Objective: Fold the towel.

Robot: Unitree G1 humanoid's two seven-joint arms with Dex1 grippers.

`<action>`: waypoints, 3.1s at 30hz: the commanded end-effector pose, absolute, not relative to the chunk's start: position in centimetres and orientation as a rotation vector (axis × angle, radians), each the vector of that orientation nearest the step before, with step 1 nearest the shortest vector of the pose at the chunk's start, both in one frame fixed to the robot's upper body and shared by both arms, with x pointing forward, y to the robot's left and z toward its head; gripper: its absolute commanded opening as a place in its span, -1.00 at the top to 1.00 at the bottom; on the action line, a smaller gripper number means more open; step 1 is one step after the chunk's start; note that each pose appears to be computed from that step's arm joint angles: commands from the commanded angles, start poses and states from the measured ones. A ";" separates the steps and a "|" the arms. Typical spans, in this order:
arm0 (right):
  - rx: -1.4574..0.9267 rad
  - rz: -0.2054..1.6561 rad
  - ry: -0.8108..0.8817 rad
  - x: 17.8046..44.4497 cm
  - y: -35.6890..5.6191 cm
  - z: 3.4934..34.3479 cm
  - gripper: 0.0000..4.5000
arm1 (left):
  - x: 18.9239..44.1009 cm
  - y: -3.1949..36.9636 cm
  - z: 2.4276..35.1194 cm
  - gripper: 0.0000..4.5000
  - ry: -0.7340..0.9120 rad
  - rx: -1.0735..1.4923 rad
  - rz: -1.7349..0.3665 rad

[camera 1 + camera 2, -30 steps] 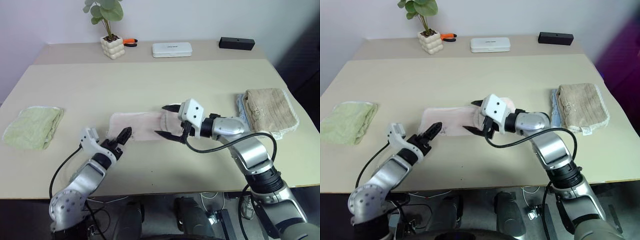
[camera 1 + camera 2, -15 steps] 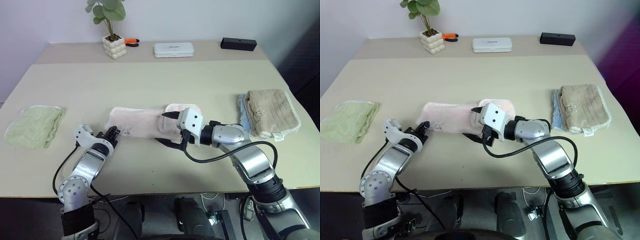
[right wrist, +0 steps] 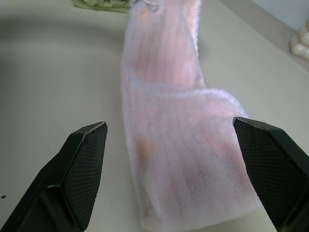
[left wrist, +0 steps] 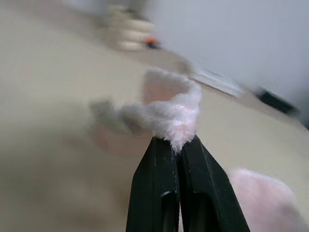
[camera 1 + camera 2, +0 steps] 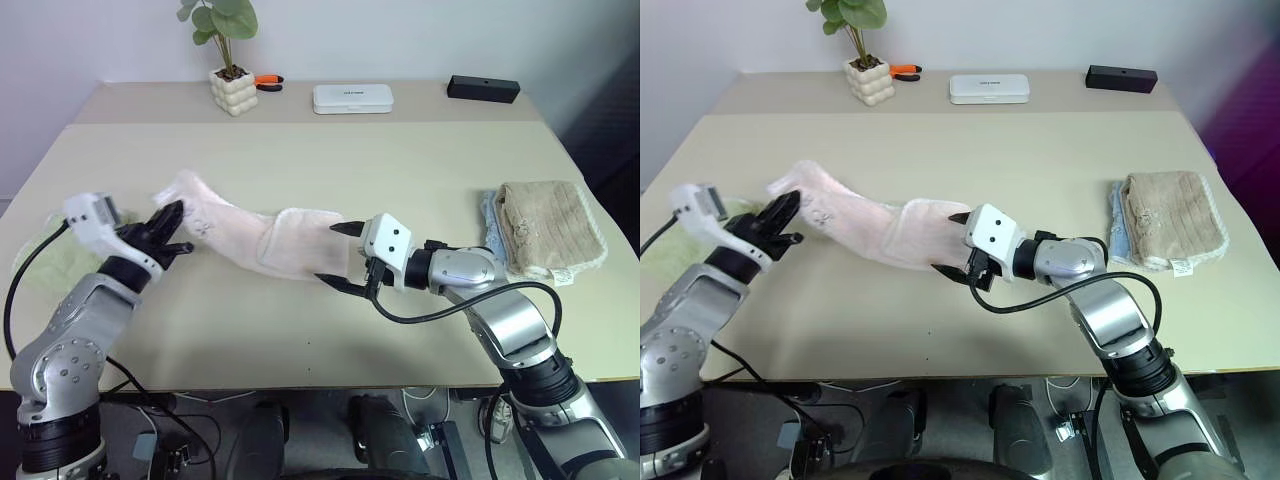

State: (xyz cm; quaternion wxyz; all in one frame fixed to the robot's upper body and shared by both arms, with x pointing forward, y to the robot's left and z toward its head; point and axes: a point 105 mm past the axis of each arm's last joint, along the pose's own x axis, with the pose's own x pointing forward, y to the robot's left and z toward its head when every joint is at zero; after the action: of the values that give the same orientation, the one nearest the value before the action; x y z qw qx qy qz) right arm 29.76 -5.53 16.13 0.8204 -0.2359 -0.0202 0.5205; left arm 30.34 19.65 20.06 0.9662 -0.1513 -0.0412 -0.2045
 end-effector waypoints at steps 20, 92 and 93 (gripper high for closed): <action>-0.537 1.023 -0.067 30.1 -6.8 16.3 -0.90 | 29.9 6.2 11.3 0.74 0.155 0.133 -0.964; -0.467 1.175 -0.074 27.6 -4.6 16.6 -1.00 | 32.1 9.2 11.4 -0.23 0.416 -0.710 -0.569; -0.467 1.174 -0.074 27.6 -4.6 16.6 -1.00 | 32.1 9.1 11.4 0.03 0.418 -0.712 -0.572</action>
State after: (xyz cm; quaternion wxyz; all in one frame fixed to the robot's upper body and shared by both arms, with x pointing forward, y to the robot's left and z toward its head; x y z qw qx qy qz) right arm 28.21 -4.85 15.55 0.8110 -0.2088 -0.0114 0.5464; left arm 32.04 9.32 10.36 0.8776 -0.3394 0.2152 -0.2615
